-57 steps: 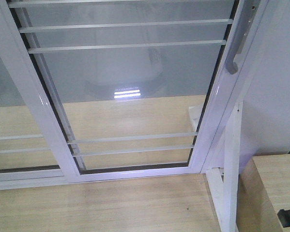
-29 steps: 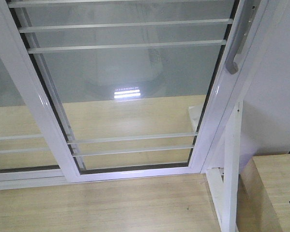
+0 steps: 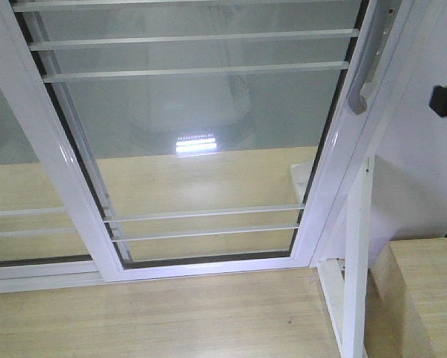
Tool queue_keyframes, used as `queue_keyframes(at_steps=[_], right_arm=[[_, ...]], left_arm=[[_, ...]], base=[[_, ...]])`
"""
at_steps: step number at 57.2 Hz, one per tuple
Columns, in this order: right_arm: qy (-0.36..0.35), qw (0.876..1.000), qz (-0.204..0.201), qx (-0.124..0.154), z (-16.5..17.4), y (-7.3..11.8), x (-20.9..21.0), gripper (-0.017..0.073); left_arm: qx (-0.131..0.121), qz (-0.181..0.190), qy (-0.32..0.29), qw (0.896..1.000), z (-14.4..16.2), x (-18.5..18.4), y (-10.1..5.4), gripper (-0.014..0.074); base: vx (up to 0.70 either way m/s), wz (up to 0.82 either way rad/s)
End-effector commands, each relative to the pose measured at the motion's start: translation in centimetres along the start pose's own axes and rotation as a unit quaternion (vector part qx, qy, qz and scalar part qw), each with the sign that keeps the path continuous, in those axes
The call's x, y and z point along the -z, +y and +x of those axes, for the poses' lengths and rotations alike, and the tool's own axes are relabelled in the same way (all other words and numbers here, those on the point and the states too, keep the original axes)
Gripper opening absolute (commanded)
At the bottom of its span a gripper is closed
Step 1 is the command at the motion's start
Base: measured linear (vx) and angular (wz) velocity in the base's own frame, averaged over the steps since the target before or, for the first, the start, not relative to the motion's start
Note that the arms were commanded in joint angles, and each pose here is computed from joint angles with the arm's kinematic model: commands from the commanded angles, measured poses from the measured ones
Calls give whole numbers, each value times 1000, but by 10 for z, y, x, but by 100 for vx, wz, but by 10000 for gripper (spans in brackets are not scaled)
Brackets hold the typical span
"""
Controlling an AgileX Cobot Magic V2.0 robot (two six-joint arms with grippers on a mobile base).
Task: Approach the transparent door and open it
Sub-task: 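Raise the right gripper and close it around the silver door handle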
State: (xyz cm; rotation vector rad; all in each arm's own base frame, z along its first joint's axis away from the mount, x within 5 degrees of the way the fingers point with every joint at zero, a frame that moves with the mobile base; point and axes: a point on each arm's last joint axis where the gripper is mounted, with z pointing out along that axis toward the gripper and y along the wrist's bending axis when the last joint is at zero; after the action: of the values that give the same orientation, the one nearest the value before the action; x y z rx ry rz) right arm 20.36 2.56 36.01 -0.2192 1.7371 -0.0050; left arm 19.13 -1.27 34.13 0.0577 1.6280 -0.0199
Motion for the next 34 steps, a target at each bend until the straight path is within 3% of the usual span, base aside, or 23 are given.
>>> queue_keyframes(at_steps=[1,9,24,34], right_arm=[[-59,998,5,7,-27,-3,-20,-4],[-85,996,5,6,-26,-2,-50,-4],[-64,998,2,4,-13,0,-70,6],[-73,997,3,4,-15,0,-69,107]], left_arm=[[3,-18,-42,999,-21,-26,3,-3],[2,-29,-45,999,-20,-54,4,-3],[3,-35,-33,999,-9,-68,4,21],[3,-37,-41,998,-10,-68,5,117]], base=[[0,0],[0,0],[0,0],[0,0]])
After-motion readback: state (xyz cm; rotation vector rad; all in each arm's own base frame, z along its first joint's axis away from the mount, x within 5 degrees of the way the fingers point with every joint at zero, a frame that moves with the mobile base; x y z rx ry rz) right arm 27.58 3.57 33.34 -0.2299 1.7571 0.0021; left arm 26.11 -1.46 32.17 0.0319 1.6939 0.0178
